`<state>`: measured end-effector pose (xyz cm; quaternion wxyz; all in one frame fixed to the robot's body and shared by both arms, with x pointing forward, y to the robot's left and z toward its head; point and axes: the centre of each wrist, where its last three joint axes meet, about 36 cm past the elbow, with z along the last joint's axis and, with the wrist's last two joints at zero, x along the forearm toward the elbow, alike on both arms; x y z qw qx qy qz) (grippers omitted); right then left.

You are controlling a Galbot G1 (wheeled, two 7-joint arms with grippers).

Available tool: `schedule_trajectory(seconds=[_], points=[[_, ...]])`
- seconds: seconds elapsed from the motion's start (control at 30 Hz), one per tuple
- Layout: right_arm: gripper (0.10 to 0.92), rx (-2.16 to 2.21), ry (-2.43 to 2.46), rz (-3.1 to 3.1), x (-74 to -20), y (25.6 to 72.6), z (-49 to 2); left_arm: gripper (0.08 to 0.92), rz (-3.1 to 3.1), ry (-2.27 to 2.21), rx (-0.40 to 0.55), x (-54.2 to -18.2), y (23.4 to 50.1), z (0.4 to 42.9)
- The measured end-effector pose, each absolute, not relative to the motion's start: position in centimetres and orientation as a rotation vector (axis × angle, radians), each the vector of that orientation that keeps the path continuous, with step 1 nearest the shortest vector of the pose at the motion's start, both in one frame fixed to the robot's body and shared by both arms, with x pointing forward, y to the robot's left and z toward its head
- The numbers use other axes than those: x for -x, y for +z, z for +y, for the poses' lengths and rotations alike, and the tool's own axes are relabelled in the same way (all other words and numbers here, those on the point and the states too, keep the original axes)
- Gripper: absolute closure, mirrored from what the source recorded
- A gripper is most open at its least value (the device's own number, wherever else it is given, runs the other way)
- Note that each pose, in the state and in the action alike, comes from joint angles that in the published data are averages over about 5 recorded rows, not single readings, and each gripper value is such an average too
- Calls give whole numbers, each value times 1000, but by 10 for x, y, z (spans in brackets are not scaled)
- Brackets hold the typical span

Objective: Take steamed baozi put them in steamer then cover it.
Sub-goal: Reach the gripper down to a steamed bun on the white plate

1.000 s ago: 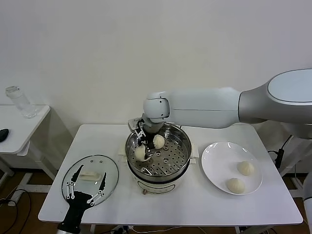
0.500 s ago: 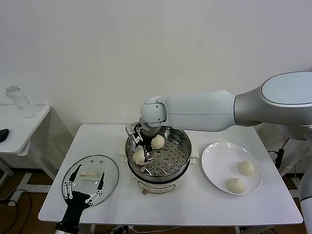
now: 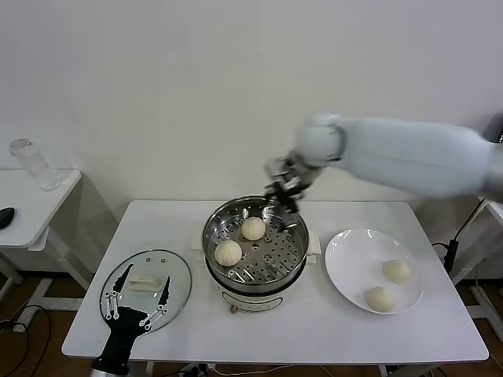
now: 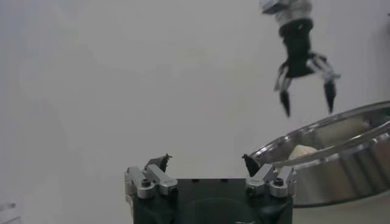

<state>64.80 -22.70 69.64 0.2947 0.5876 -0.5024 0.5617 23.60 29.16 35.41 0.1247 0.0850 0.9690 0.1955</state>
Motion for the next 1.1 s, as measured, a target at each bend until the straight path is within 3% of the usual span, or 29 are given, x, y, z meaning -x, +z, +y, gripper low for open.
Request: schedule_trajectory(seconds=[0.2, 0.4, 0.73, 1.1], points=[[200, -1507, 1413, -1312, -638, 664, -319, 177, 2835, 568, -249, -235, 350, 291], [200, -1481, 1344, -1247, -619, 612, -376, 177, 2840, 565, -246, -235, 348, 291], [200, -1481, 1252, -1163, -594, 543, -414, 177, 2846, 573, -245, -232, 347, 293], [200, -1478, 1204, -1148, -586, 499, -425, 177, 2850, 580, -238, -229, 347, 295]])
